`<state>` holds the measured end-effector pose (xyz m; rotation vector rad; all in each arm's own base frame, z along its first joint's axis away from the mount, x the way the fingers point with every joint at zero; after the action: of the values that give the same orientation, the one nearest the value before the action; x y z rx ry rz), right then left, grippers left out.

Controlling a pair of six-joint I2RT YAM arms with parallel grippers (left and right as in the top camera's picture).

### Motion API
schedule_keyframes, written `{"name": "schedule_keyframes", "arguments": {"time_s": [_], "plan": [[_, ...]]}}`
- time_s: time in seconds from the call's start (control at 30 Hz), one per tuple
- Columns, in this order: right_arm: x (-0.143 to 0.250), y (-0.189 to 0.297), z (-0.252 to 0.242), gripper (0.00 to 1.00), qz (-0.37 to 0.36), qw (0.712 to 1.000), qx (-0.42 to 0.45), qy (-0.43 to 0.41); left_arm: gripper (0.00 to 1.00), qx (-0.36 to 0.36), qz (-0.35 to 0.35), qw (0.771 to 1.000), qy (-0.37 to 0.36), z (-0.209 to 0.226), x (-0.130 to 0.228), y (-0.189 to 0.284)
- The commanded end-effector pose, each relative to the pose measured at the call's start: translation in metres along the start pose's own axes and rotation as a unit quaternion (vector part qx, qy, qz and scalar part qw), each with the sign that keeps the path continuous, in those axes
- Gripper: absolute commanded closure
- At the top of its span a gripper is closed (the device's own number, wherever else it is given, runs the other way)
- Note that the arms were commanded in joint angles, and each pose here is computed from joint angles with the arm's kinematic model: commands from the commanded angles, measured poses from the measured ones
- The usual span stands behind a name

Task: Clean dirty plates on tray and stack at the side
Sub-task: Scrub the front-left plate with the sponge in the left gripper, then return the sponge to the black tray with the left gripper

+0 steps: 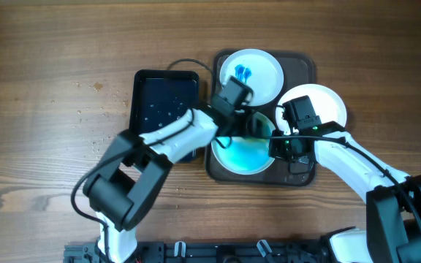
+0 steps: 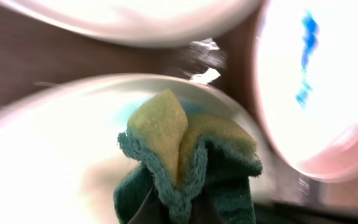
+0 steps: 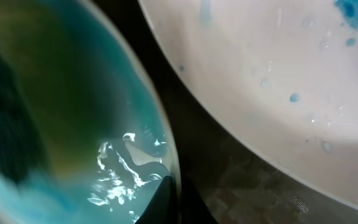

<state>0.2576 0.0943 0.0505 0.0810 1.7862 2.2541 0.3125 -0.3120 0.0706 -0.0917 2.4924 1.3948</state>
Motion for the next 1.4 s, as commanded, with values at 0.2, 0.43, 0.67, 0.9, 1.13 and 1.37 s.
{"name": "schedule_keyframes", "arguments": {"time_s": [0.2, 0.43, 0.67, 0.9, 1.13, 1.37], "plan": [[0.006, -0.004, -0.005, 0.96, 0.011, 0.999, 0.018, 0.036, 0.96, 0.003, 0.060, 0.998, -0.020, -0.025, 0.044, -0.015], [0.005, -0.004, -0.005, 0.96, 0.010, 0.999, 0.018, 0.036, 0.96, -0.103, 0.147, 0.982, 0.060, 0.031, 0.067, 0.004], [0.005, -0.004, -0.005, 0.96, 0.010, 0.999, 0.017, 0.034, 0.96, -0.293, 0.086, 0.946, 0.107, 0.105, 0.045, 0.046], [0.005, -0.004, -0.005, 0.96, 0.009, 0.999, 0.017, 0.034, 0.96, -0.223, 0.032, 0.971, 0.086, 0.075, 0.022, 0.093], [0.005, -0.004, -0.005, 0.96, 0.009, 0.999, 0.017, 0.034, 0.96, -0.143, -0.074, 0.984, 0.079, 0.057, -0.003, 0.184], [0.002, -0.004, -0.003, 0.95, 0.001, 0.999, 0.012, 0.035, 0.96, -0.255, -0.080, 0.948, 0.173, 0.158, -0.001, 0.198]]}}
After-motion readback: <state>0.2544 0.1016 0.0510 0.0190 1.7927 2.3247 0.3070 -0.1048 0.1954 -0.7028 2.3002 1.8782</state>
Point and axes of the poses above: each gripper's point midway between its finger pads, its own y axis back along the fingers, its own z axis along the line the jaws close on, x = y × z, the point moved 5 cm from there along y, back along the fingers, and after that the axes turned 2 degrees about -y, right-handed, at the moved point
